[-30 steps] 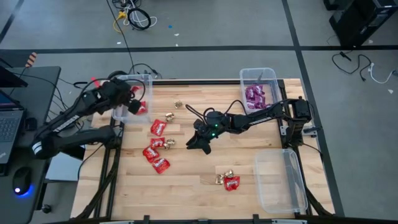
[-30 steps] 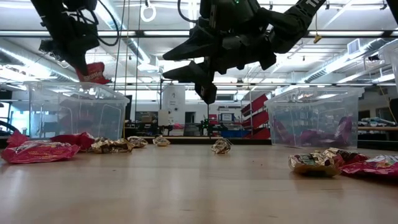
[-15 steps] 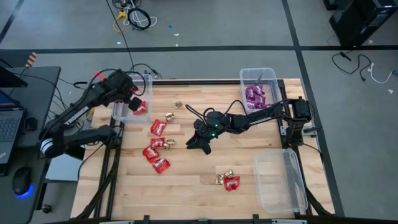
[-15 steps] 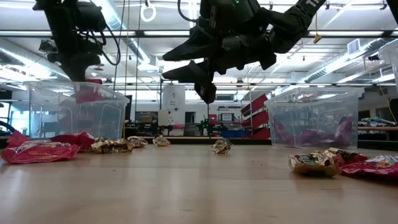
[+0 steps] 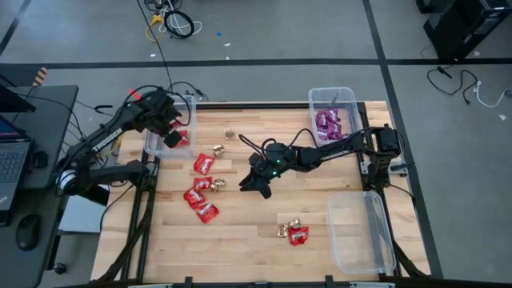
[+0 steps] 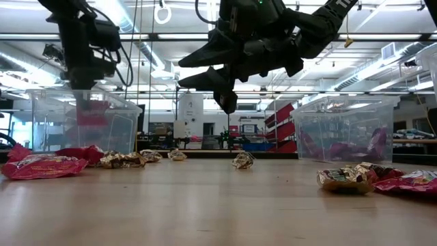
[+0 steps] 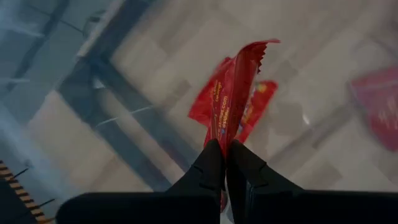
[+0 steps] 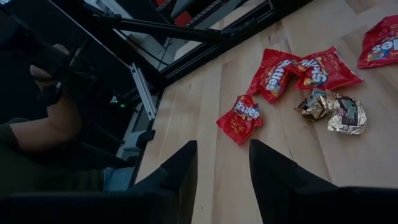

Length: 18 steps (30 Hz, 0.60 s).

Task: Sort candy
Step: Put the red candy into the top left transparent bin

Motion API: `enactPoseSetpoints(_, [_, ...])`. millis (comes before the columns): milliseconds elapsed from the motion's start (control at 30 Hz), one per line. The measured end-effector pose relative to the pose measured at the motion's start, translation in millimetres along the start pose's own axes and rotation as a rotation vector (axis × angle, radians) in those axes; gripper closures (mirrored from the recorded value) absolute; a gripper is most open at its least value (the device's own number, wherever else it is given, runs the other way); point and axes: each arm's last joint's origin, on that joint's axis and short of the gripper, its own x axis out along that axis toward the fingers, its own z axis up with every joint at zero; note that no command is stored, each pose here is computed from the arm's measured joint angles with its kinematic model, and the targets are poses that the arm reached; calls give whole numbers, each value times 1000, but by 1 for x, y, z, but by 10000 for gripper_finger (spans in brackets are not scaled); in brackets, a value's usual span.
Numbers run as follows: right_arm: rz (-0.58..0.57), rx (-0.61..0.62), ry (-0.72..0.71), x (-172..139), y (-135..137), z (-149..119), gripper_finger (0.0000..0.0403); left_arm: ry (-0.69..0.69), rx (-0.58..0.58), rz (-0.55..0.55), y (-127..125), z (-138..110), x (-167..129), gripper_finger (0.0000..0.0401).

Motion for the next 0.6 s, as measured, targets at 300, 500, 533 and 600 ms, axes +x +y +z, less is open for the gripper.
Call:
enactPoseSetpoints(300, [-1, -14, -1, 0, 0, 0, 273, 68, 126, -59, -2, 6, 14, 392])
enactPoseSetpoints(500, [-17, -21, -11, 0, 0, 0, 273, 49, 239, -128, -4, 7, 15, 392])
enactPoseSetpoints(533, [-17, -21, -11, 0, 0, 0, 273, 43, 255, -140, -5, 7, 15, 392])
enactPoseSetpoints(600, [-17, -21, -11, 0, 0, 0, 273, 36, 280, -156, -5, 8, 15, 392])
